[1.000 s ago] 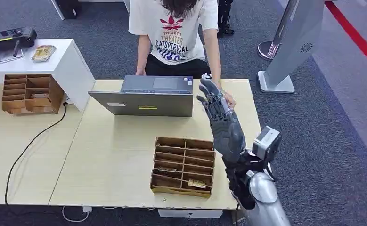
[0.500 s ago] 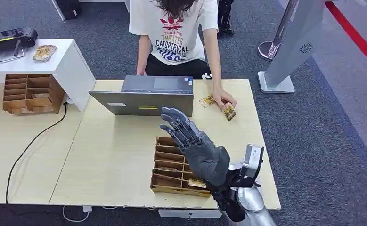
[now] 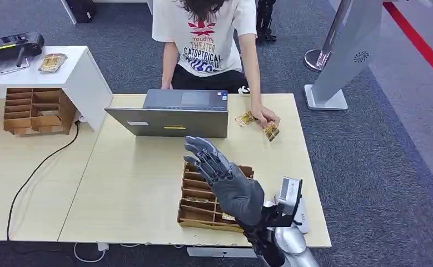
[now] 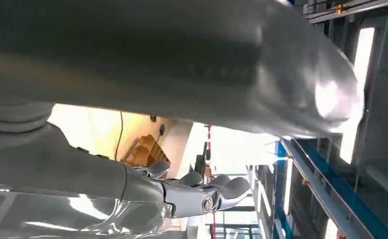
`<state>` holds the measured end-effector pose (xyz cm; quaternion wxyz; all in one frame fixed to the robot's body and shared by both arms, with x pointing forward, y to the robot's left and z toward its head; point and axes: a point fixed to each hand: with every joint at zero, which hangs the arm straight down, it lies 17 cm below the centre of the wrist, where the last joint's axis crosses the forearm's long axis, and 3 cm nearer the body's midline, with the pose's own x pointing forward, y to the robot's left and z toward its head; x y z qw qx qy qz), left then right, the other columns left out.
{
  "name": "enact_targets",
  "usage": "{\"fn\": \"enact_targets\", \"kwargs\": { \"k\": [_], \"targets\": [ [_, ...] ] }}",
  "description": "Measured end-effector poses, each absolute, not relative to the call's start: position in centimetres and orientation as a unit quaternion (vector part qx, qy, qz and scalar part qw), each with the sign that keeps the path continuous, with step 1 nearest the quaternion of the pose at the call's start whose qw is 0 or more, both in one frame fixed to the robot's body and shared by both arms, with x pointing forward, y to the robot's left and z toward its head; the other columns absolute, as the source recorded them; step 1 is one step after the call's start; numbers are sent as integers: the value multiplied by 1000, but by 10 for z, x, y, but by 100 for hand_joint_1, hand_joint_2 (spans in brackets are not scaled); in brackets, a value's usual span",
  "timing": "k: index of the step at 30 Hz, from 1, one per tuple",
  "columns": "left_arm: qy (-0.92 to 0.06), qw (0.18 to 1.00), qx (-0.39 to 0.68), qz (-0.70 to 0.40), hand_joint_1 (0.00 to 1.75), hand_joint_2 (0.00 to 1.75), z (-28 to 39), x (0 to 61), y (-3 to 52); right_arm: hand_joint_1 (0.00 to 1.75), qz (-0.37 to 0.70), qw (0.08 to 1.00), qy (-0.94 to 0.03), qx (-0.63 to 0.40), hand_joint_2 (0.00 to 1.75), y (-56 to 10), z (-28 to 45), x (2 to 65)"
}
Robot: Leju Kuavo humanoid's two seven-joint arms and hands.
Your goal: Pass the card to the sensor for recognition and then transmit it.
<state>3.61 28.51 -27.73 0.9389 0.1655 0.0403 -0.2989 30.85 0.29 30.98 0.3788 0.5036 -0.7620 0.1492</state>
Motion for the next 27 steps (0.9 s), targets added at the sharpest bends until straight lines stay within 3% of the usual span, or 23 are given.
{"fn": "enact_targets", "kwargs": {
  "k": [13, 27],
  "targets": [
    [19, 919, 185, -348, 0, 0, -276, 49, 290, 0, 90, 379, -793, 469, 0, -66, 291, 280],
    [7, 908, 189, -374, 0, 0, -275, 55, 278, 0, 81, 383, -814, 429, 0, -88, 288, 264]
  ]
}}
